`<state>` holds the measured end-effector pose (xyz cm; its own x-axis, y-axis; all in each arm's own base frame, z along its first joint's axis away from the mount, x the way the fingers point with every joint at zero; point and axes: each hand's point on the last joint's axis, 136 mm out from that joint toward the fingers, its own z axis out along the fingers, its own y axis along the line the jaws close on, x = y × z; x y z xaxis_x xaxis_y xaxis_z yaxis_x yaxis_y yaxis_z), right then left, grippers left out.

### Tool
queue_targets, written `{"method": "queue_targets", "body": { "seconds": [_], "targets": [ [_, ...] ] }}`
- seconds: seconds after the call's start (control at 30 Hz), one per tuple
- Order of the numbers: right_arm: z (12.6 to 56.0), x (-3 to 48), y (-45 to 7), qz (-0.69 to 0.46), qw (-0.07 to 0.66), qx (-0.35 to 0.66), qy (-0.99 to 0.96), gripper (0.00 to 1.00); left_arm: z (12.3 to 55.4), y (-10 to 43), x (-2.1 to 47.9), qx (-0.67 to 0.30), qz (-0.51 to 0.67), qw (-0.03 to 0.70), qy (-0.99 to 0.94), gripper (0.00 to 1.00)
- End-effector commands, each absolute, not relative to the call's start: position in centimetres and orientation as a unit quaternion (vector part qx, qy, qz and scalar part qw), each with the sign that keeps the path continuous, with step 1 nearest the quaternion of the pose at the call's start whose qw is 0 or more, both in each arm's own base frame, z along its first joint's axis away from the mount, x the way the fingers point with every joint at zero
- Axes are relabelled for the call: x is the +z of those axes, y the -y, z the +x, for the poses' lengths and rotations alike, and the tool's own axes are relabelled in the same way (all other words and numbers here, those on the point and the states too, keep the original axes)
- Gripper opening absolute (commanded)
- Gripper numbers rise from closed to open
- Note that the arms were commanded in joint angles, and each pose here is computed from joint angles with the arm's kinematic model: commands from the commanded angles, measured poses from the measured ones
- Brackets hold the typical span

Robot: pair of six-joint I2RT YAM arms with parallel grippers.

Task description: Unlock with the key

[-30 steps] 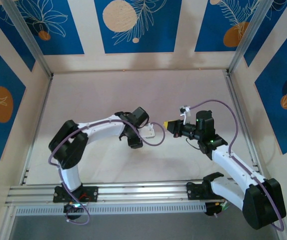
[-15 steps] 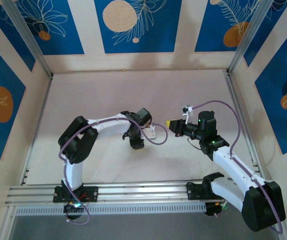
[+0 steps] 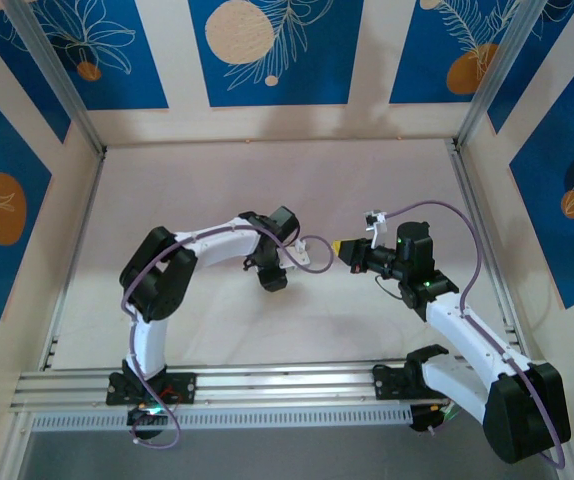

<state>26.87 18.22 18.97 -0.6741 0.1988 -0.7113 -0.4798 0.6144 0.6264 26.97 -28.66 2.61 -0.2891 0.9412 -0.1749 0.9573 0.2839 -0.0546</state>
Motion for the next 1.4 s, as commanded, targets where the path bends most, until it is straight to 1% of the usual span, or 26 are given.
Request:
{"method": "queue_targets", "body": {
  "seconds": [0.0, 0.13, 0.27, 0.47, 0.63, 0.87, 1.1, 1.37],
  "targets": [
    [26.7, 19.0, -18.1, -0.083, 0.394, 0.434, -0.806, 0.00, 25.6, 28.2, 3.0, -0.104, 0.578, 0.008, -0.809, 0.43],
    [26.7, 18.9, -18.0, -0.080, 0.394, 0.433, -0.807, 0.00, 25.1, 27.8, 2.9, -0.114, 0.573, -0.019, -0.811, 0.46],
    [26.6, 19.2, -18.0, -0.082, 0.395, 0.433, -0.806, 0.00, 25.1, 27.6, 2.4, -0.113, 0.571, -0.043, -0.812, 0.46],
    [26.5, 19.4, -17.9, -0.081, 0.397, 0.432, -0.806, 0.00, 25.3, 28.1, 2.1, -0.118, 0.569, -0.045, -0.813, 0.45],
    [26.6, 19.4, -17.8, -0.080, 0.399, 0.431, -0.806, 0.00, 25.6, 26.7, 1.2, -0.078, 0.565, -0.056, -0.819, 0.44],
    [26.6, 19.5, -17.8, -0.081, 0.398, 0.431, -0.806, 0.00, 26.1, 25.4, 1.1, -0.026, 0.562, -0.056, -0.825, 0.46],
    [26.6, 19.5, -17.7, -0.079, 0.399, 0.429, -0.807, 0.00, 25.6, 25.5, 1.3, -0.007, 0.569, -0.078, -0.818, 0.47],
    [26.4, 19.7, -17.5, -0.078, 0.404, 0.427, -0.805, 0.00, 25.3, 25.7, 0.8, 0.008, 0.576, -0.102, -0.811, 0.43]
  ]
}}
